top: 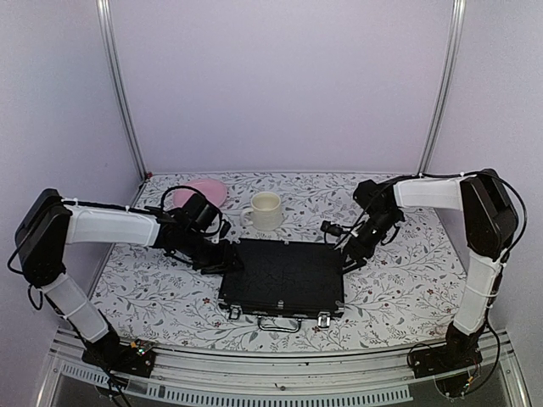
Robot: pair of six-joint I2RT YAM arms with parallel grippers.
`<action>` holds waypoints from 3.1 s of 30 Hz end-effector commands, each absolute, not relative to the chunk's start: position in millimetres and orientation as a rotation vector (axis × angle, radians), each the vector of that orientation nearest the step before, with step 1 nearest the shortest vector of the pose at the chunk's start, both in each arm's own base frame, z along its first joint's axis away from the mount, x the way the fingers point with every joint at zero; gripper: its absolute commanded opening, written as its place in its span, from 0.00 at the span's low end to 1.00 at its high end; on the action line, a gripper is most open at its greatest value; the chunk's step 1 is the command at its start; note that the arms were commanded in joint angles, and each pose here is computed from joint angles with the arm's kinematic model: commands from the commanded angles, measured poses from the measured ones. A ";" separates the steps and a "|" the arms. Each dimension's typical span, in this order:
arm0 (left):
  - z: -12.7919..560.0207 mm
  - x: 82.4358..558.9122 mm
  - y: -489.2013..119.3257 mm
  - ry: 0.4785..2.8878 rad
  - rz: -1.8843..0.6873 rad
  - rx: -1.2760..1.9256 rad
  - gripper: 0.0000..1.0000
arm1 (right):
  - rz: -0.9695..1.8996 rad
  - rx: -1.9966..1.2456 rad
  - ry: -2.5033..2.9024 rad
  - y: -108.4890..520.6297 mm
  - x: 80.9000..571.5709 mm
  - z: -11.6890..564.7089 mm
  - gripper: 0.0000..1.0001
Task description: Pack up texas hold em set
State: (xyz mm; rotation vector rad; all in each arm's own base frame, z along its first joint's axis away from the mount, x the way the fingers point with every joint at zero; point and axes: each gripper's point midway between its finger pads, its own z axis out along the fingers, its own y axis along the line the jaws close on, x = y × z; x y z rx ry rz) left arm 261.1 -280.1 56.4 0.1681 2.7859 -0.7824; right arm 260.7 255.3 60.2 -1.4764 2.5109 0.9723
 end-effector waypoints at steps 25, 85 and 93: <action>81.6 272.5 -270.2 2.720 -0.330 0.348 0.58 | 0.609 -1.169 2.176 202.9 360.9 173.8 0.99; 39.8 269.1 -413.7 2.511 -0.862 0.639 0.46 | 0.259 -1.365 2.298 202.9 290.4 9.5 0.65; 98.7 274.1 -415.0 2.309 -0.766 0.726 0.52 | 0.347 -1.422 2.271 197.5 268.0 48.3 0.78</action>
